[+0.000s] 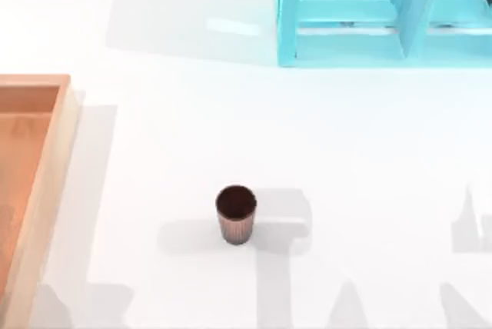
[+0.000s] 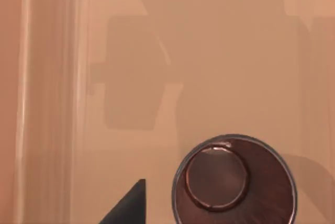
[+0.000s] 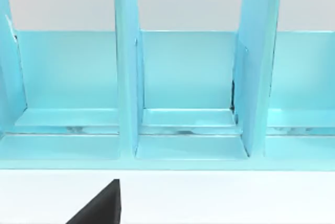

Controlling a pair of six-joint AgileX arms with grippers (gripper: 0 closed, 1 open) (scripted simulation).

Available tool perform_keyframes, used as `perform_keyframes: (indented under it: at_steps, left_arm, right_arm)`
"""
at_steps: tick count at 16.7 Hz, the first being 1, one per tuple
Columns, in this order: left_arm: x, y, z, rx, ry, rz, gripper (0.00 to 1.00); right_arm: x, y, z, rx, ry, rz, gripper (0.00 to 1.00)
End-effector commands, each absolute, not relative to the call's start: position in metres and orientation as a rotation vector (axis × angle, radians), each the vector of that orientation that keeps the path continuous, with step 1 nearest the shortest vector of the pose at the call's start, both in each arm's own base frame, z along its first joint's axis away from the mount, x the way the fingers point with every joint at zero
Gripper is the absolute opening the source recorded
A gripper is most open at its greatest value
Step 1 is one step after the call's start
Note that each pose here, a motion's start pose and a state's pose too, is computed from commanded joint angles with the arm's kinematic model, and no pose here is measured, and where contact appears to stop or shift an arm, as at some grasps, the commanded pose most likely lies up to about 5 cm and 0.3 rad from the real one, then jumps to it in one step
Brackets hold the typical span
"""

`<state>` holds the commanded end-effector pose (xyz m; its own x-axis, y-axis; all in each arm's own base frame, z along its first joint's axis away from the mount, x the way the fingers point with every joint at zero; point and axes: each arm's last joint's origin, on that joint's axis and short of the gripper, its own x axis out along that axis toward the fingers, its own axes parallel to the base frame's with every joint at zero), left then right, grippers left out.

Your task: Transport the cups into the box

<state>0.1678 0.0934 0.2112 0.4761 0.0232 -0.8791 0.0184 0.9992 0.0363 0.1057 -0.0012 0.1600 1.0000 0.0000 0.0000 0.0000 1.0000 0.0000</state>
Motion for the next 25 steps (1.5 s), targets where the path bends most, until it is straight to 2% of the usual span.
perform_keyframes:
  at_steps: [9, 12, 18, 25]
  left_arm:
    - [0.168, 0.094, 0.215, 0.042, 1.076, 0.001, 1.00]
    - [0.171, 0.097, 0.238, 0.035, 1.089, 0.000, 1.00]
    - [0.169, 0.095, 0.305, 0.042, 1.075, 0.004, 1.00]
    - [0.171, 0.093, 0.312, 0.035, 1.079, 0.001, 1.00]
  right_arm:
    - [0.106, -0.001, 0.160, 0.000, 0.000, 0.000, 1.00]
    - [0.106, -0.001, 0.160, 0.000, 0.000, 0.000, 1.00]
    - [0.106, -0.001, 0.160, 0.000, 0.000, 0.000, 1.00]
    - [0.106, -0.001, 0.160, 0.000, 0.000, 0.000, 1.00]
